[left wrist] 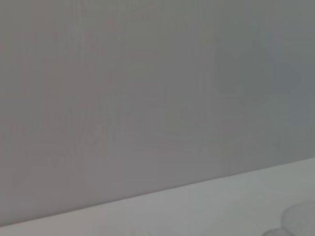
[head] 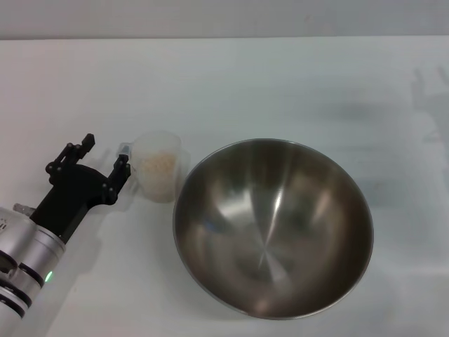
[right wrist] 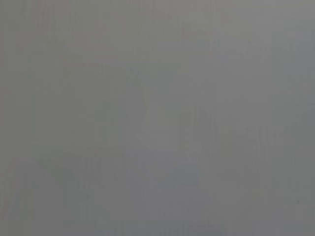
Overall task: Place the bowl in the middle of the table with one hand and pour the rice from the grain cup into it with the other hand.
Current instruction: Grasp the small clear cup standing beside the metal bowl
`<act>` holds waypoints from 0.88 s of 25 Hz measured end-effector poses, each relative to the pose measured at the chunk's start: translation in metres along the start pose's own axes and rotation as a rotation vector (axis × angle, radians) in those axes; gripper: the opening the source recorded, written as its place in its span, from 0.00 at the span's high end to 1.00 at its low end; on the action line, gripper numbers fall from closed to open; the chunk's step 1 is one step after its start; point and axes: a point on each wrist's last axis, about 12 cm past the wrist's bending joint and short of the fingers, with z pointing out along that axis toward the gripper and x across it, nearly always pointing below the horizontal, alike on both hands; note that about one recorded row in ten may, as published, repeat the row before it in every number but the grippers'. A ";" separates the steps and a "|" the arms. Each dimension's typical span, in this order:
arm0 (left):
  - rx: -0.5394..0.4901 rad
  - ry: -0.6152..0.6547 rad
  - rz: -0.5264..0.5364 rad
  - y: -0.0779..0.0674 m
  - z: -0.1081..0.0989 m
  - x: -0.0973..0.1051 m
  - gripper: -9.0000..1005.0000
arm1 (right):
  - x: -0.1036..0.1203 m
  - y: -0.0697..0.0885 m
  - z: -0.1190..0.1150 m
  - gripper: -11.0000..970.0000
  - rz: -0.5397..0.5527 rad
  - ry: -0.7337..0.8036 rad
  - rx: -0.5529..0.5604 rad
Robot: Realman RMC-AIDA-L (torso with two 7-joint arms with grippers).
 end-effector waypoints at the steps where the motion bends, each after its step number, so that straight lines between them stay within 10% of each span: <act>1: 0.000 -0.001 -0.001 -0.001 -0.001 0.000 0.28 | 0.000 0.000 0.000 0.56 0.000 0.000 0.000; 12: 0.011 -0.001 0.000 -0.002 0.000 0.000 0.72 | 0.000 0.000 0.000 0.56 -0.001 0.001 -0.001; 22: 0.012 -0.065 -0.003 -0.003 0.006 -0.010 0.91 | 0.001 -0.001 -0.001 0.56 -0.013 0.008 0.001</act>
